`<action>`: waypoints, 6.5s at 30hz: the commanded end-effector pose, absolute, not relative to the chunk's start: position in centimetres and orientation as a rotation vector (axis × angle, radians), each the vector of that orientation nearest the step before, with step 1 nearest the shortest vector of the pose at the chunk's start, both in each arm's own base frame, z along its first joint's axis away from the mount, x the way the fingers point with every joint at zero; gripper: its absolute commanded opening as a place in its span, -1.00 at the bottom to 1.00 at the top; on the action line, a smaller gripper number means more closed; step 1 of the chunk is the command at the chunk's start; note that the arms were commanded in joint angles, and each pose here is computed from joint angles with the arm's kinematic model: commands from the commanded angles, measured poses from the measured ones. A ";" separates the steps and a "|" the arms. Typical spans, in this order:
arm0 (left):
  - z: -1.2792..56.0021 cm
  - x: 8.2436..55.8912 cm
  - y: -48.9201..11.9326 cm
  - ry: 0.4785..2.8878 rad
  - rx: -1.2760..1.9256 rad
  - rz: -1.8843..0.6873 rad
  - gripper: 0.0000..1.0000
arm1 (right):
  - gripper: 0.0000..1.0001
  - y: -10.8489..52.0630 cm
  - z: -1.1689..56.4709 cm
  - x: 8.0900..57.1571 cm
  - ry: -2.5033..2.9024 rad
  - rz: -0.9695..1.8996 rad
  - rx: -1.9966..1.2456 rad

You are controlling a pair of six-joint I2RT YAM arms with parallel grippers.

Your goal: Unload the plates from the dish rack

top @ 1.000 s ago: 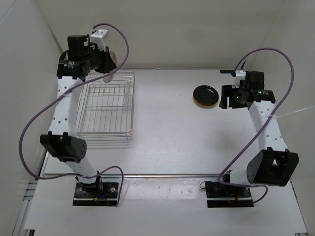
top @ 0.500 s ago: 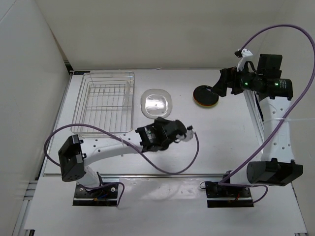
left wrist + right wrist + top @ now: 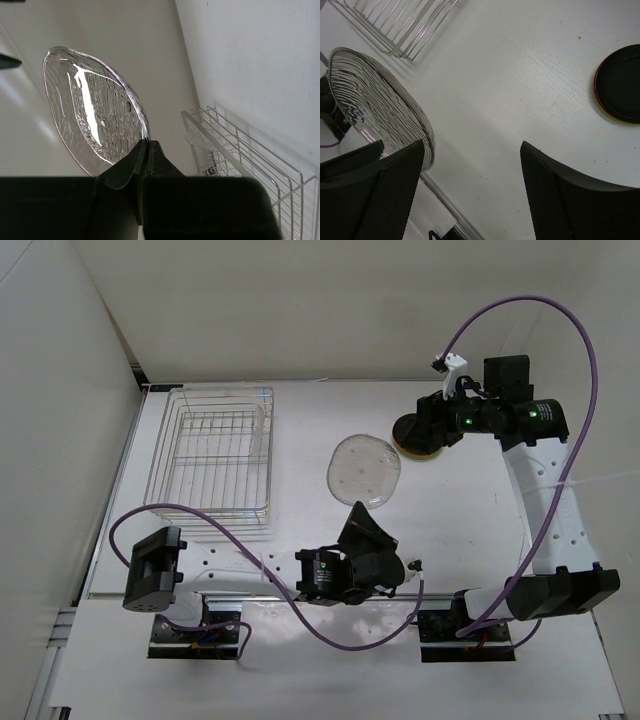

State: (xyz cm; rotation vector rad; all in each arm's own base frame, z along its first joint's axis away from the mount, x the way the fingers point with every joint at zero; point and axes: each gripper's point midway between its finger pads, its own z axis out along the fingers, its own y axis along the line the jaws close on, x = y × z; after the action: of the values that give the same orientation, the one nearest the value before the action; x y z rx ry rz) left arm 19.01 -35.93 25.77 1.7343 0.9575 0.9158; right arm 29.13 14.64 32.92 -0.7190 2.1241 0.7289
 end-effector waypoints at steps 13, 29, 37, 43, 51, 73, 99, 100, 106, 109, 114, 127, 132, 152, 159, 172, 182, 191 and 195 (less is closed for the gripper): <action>27.7 18.0 -38.1 0.968 1.680 0.892 -0.77 | 0.52 16.9 32.6 26.9 2.066 0.809 -0.840; 27.5 17.7 -39.0 0.967 1.679 0.881 -0.77 | -0.86 16.9 31.5 27.2 2.100 0.795 -0.819; 27.2 19.9 -38.0 1.043 1.662 0.901 -0.38 | -1.00 16.5 32.2 27.4 2.078 0.753 -0.760; 25.8 19.2 -37.4 1.123 1.749 0.828 0.34 | -1.00 12.9 31.4 31.9 2.148 0.502 -0.453; 25.7 20.8 -32.5 1.370 1.765 0.732 0.83 | -1.00 5.6 23.6 35.9 2.340 0.272 0.019; 39.3 34.4 -18.0 1.791 0.825 0.463 1.00 | -1.00 0.3 7.6 33.9 2.499 0.406 0.538; 40.8 34.5 -15.5 1.802 0.744 0.449 1.00 | -0.76 -0.5 1.5 31.8 2.682 0.467 0.806; 40.8 34.5 -15.5 1.802 0.744 0.449 1.00 | -0.76 -0.5 1.5 31.8 2.682 0.467 0.806; 40.2 34.6 -15.3 1.817 0.756 0.454 1.00 | -0.57 -0.7 1.7 31.8 2.692 0.481 0.809; 39.8 34.9 -14.7 1.831 0.751 0.461 1.00 | -0.21 -0.8 2.8 32.0 2.691 0.475 0.773; 39.7 34.8 -14.1 1.840 0.736 0.448 1.00 | 0.06 -1.8 4.6 31.8 2.696 0.515 0.797; 35.1 38.0 -11.7 1.955 0.490 0.220 1.00 | 0.67 -3.1 13.6 32.3 2.654 0.556 0.465; 32.0 40.6 -11.8 2.070 0.422 -0.002 1.00 | 0.89 -2.8 18.7 32.5 2.563 0.519 0.240; 19.9 49.8 -12.6 2.377 0.192 -0.543 0.76 | 1.00 -1.0 24.3 30.5 2.422 0.186 -0.055; 18.8 49.8 -12.9 2.398 0.171 -0.568 0.39 | 1.00 -1.1 24.1 30.6 2.414 0.173 -0.053; 16.3 50.0 -13.7 2.446 0.179 -0.524 0.24 | 1.00 -0.7 23.7 30.7 2.412 0.207 -0.040; 15.8 50.1 -13.4 2.459 0.157 -0.501 -0.25 | 1.00 -0.6 23.7 30.4 2.403 0.209 -0.030; 17.2 49.6 -14.0 2.442 0.176 -0.518 -0.40 | 1.00 -0.4 23.5 30.5 2.402 0.224 -0.023; 19.1 49.3 -14.0 2.403 0.181 -0.518 -0.75 | 1.00 -0.3 23.2 30.4 2.409 0.237 -0.026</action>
State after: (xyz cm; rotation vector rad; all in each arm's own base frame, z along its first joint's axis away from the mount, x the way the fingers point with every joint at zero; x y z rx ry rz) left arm 49.20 -13.73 13.52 0.1565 2.5271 -0.5173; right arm 30.13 -0.62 22.22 -0.0145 2.4605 0.2229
